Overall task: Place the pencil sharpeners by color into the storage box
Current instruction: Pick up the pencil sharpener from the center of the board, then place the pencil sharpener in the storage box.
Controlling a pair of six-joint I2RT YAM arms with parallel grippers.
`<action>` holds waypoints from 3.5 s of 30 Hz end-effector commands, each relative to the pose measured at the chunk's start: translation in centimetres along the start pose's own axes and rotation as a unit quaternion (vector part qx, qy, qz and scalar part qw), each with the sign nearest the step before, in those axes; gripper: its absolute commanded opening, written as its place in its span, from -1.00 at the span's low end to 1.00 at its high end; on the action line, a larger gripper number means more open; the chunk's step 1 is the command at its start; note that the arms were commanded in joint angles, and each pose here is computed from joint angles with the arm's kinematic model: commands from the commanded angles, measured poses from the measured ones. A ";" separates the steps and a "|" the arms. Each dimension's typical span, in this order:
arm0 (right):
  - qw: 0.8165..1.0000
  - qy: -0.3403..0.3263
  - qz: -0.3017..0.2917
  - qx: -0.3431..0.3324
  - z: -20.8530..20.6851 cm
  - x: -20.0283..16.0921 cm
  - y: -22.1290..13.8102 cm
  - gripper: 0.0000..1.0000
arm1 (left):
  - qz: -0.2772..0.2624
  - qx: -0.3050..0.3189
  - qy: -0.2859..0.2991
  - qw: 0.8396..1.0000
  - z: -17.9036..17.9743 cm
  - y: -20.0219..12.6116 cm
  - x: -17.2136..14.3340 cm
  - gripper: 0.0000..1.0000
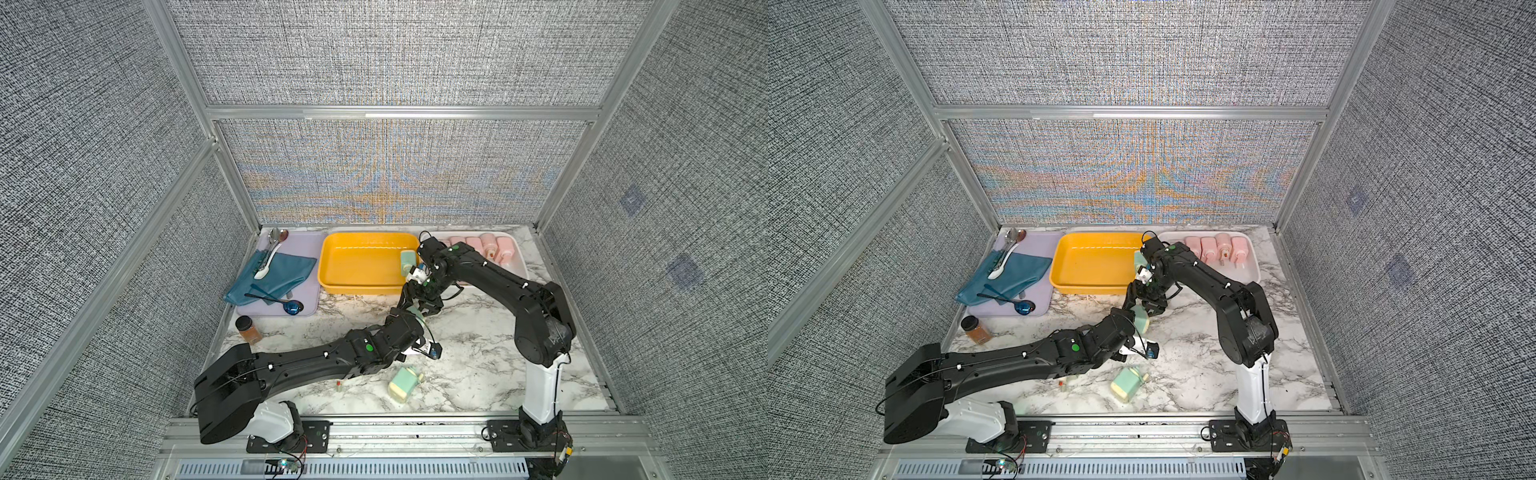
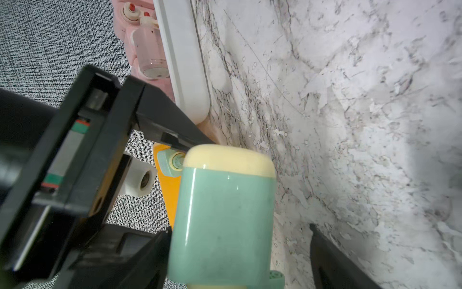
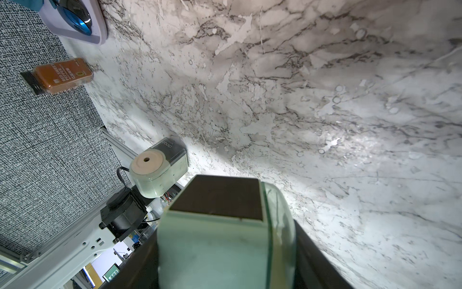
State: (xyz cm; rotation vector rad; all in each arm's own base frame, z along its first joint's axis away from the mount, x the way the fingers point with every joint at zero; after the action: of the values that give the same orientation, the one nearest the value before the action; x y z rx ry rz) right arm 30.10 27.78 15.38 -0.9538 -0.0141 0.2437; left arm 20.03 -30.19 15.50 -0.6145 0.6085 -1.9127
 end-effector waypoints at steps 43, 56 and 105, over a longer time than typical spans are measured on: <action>0.871 0.011 -0.485 0.075 0.5 2.0 -16.1 0.99 | -0.130 -0.013 -0.185 0.974 1.5 -3.8 0.5 -1.00; 0.716 0.049 -0.696 -0.022 -7.6 -4.7 -19.1 0.99 | -0.125 0.036 -0.382 0.915 6.7 -3.8 -1.5 -1.00; 0.759 -0.125 -0.635 -0.069 -6.8 -7.3 -16.3 0.99 | 0.030 0.078 -0.791 0.607 17.9 15.6 -13.5 -1.00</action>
State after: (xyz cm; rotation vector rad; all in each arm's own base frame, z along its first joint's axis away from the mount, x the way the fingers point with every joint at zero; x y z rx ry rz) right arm 27.11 11.61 25.06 -0.8793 -0.9235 -0.9201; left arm 46.13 -25.85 17.00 -1.6738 -0.6419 -0.6914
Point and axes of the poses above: each gripper's point midway between its finger pads, its own y axis out along the fingers, its own z axis along the line the jaws close on, x = y × z, the point moved 4 cm from there along -y, back along the fingers, and after that the axes turned 5 degrees about -y, right-handed, at the moved point
